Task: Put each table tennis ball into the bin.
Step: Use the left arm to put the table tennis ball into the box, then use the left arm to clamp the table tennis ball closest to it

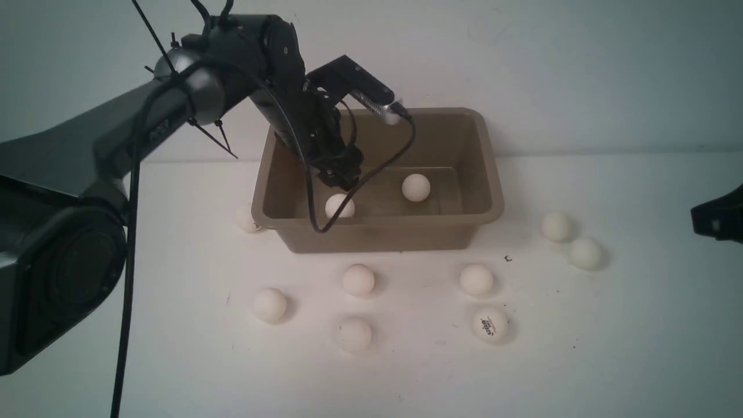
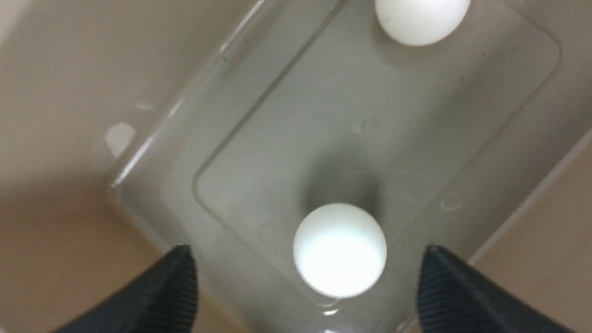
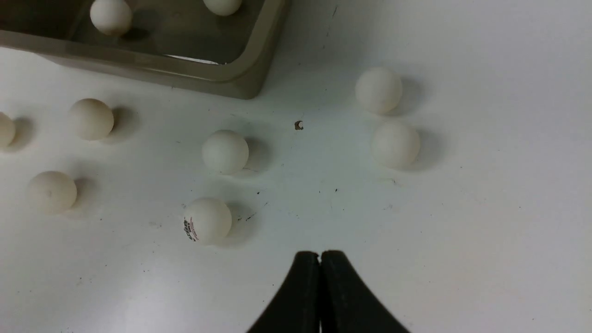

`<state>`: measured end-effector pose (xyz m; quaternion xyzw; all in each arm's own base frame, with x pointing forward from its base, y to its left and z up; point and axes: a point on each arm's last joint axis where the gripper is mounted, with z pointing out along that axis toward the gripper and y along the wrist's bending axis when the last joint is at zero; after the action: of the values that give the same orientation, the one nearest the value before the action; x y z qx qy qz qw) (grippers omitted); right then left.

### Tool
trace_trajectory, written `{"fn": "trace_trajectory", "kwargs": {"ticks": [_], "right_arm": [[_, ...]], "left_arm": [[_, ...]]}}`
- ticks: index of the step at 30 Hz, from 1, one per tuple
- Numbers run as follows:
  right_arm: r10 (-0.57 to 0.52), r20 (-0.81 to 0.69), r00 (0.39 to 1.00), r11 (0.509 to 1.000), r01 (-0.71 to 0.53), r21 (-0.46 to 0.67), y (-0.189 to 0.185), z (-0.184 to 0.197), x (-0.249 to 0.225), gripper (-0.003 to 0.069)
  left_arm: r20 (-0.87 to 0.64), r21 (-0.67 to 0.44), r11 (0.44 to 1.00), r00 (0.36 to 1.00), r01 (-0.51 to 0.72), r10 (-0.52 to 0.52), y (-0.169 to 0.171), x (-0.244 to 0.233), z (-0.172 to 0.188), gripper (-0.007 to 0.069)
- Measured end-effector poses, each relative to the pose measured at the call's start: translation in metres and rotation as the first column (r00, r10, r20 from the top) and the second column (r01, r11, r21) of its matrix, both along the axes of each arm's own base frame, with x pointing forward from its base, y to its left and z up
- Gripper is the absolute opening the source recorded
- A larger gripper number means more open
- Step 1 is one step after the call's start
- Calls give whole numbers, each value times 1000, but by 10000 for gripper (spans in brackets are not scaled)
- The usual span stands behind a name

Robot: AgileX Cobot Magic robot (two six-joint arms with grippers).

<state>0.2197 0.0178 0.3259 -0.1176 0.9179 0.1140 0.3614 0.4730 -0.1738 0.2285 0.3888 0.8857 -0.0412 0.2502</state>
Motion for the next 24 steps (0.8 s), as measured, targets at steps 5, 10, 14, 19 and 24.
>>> {"fn": "trace_trajectory", "kwargs": {"ticks": [5, 10, 14, 19, 24], "right_arm": [[1, -1, 1000, 1000, -1, -14, -1, 0, 0, -10], [2, -7, 1000, 1000, -2, -16, -1, -2, 1, -10], [1, -29, 1000, 1000, -1, -15, -1, -7, 6, -10], [0, -49, 999, 1000, 0, -14, -2, -12, 10, -10], [3, -47, 999, 1000, -4, -18, -2, -12, 10, -10]], "left_arm": [[8, 37, 996, 997, 75, -75, 12, -3, 29, 606], [66, 2, 1000, 998, 18, -18, 74, -17, 94, 551], [101, -51, 999, 995, -1, 7, 143, -26, 126, 531], [125, -108, 993, 991, 51, -37, 206, -27, 111, 531], [129, -117, 981, 982, 153, -138, 221, -29, 88, 531]]}}
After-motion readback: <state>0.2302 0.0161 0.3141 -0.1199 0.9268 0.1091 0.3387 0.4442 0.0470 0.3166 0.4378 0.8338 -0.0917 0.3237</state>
